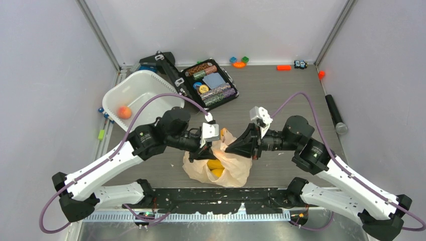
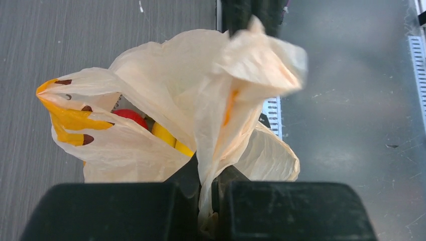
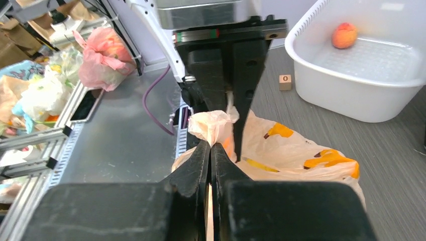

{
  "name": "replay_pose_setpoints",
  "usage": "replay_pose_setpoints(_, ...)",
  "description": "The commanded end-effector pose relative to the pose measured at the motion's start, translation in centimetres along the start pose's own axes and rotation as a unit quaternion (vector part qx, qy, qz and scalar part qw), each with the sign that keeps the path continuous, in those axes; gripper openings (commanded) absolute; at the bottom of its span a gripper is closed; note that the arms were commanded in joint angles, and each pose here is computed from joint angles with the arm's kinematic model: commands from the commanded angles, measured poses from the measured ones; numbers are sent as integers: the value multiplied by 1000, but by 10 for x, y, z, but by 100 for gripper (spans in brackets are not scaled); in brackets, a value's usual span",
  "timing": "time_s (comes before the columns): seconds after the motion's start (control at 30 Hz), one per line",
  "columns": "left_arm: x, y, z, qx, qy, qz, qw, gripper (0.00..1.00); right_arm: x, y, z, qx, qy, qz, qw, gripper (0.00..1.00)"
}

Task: Place the fake fruits into the plastic bag and tie a complex knot
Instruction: Adjust the plastic bag at the center of the board.

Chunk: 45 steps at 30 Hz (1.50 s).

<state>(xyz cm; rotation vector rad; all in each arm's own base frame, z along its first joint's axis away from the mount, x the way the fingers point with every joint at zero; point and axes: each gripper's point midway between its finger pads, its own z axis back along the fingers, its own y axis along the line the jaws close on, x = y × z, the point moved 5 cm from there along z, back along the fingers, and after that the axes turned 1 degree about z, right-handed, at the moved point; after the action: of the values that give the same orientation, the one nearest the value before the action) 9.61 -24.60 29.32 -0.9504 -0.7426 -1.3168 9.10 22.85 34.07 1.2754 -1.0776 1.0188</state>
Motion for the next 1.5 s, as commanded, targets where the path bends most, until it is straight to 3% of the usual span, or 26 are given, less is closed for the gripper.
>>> replay_pose_setpoints(0.0,3,7,7,41,6,8,999,0,11,13,-9,-14,-15,46,999,5)
replay_pose_setpoints(0.23,4,19,11,83,2,24,996,0,-17,31,-34,-12,19,66,998,5)
replay_pose_setpoints(0.53,8,17,14,82,-12,35,996,0,-58,9,-58,-131,87,91,983,5)
replay_pose_setpoints(0.77,11,15,17,84,-17,49,995,0,-84,-14,-60,-220,146,134,955,5)
replay_pose_setpoints(1.47,9,-8,27,68,-59,141,986,15,-94,-15,-58,-223,128,139,956,5)
